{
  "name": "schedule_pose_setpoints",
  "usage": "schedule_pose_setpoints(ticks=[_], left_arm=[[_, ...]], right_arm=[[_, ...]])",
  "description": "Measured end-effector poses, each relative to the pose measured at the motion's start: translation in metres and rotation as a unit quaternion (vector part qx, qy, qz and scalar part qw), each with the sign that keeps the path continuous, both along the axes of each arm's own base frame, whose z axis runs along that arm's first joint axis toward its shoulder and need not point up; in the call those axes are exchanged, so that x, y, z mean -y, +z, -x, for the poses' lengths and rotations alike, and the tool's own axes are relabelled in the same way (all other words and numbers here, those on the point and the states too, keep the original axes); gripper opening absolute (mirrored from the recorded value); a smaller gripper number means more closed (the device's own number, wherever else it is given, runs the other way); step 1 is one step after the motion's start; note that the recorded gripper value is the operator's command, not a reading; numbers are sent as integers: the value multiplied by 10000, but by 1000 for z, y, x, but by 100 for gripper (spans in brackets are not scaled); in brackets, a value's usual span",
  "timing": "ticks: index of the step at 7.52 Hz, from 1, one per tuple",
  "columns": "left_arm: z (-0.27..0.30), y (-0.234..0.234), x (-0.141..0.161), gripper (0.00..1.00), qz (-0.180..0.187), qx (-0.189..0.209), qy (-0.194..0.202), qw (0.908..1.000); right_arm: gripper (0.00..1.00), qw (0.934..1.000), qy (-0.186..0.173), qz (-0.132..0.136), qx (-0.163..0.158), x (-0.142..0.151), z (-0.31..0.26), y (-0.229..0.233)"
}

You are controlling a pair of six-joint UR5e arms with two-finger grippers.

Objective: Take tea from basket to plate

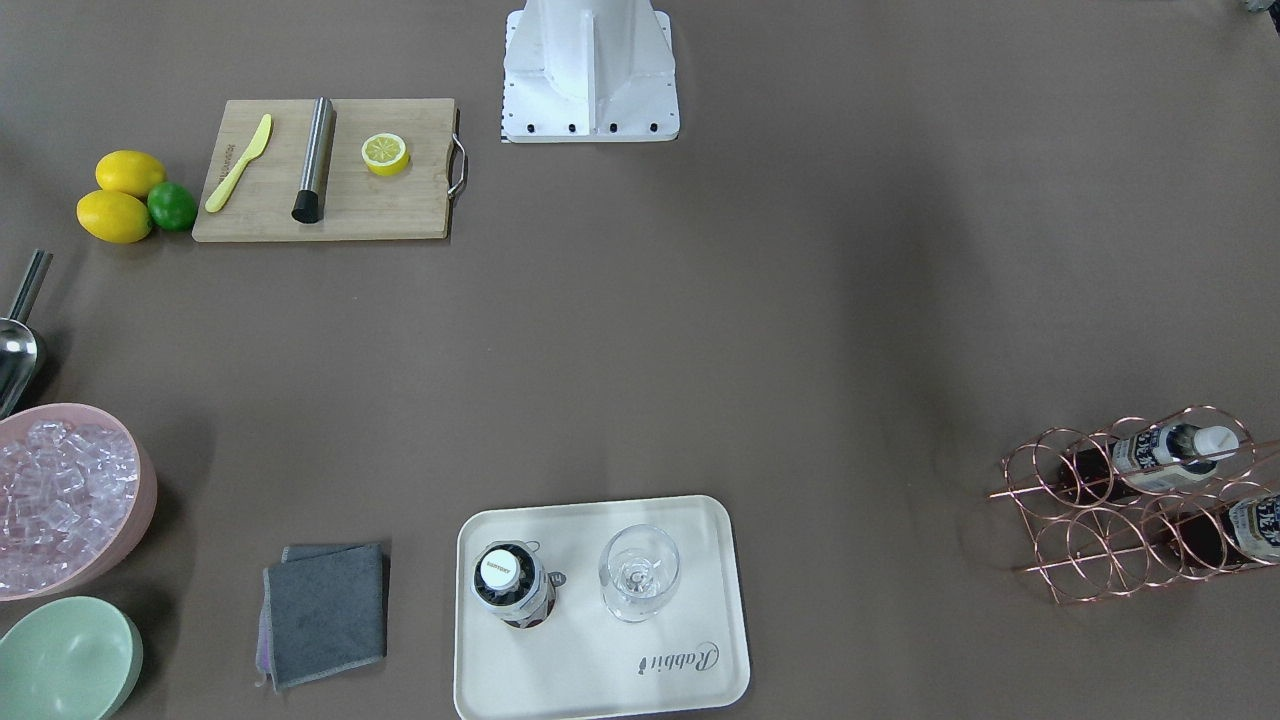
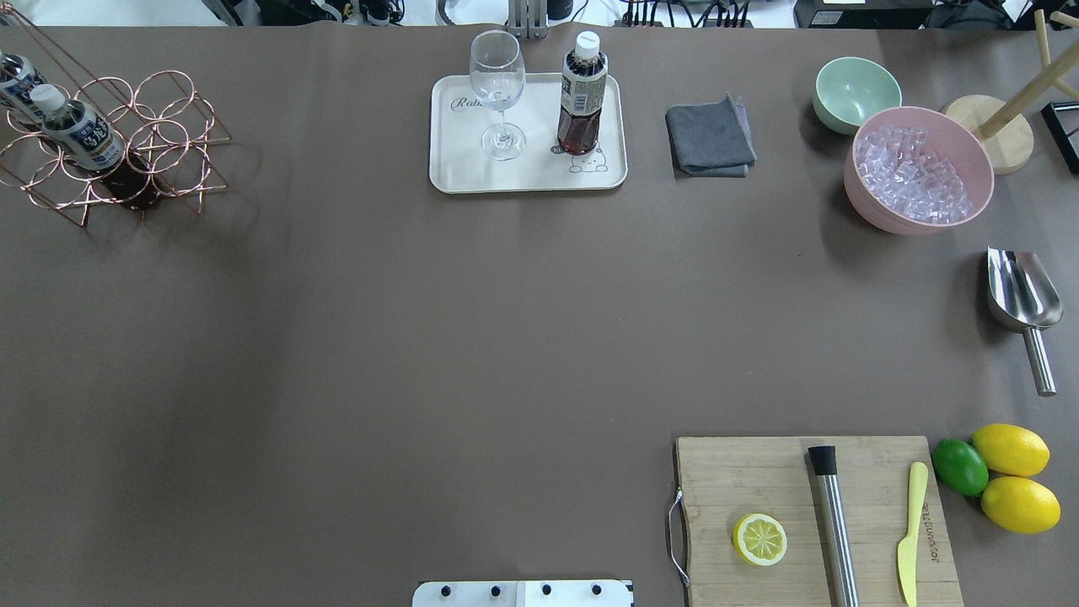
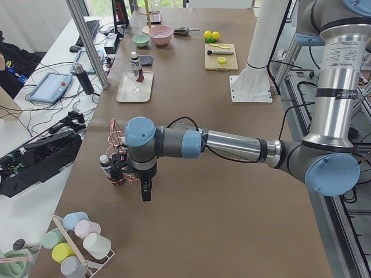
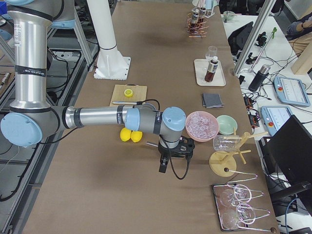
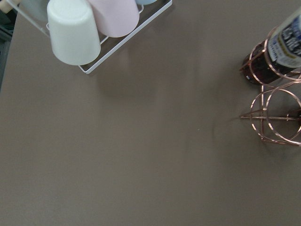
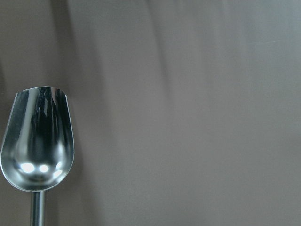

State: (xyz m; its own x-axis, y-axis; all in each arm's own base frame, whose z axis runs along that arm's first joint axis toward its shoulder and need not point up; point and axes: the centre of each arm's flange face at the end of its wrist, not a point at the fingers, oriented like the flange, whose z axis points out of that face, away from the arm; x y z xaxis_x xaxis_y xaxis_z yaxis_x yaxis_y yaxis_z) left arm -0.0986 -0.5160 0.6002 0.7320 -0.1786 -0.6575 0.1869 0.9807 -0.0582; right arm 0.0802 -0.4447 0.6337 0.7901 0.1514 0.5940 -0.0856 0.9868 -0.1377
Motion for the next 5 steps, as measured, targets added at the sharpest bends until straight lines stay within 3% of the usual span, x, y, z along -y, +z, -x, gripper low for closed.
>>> schedule_pose_setpoints(ticks=[2, 5], left_arm=[[-15, 49, 0, 98, 296, -22, 145, 9995], [-11, 54, -6, 98, 287, -216, 87, 9993]], right_arm=[[100, 10000, 39, -86, 32, -2, -6, -2], [100, 9997, 106, -105, 207, -6, -7, -4]])
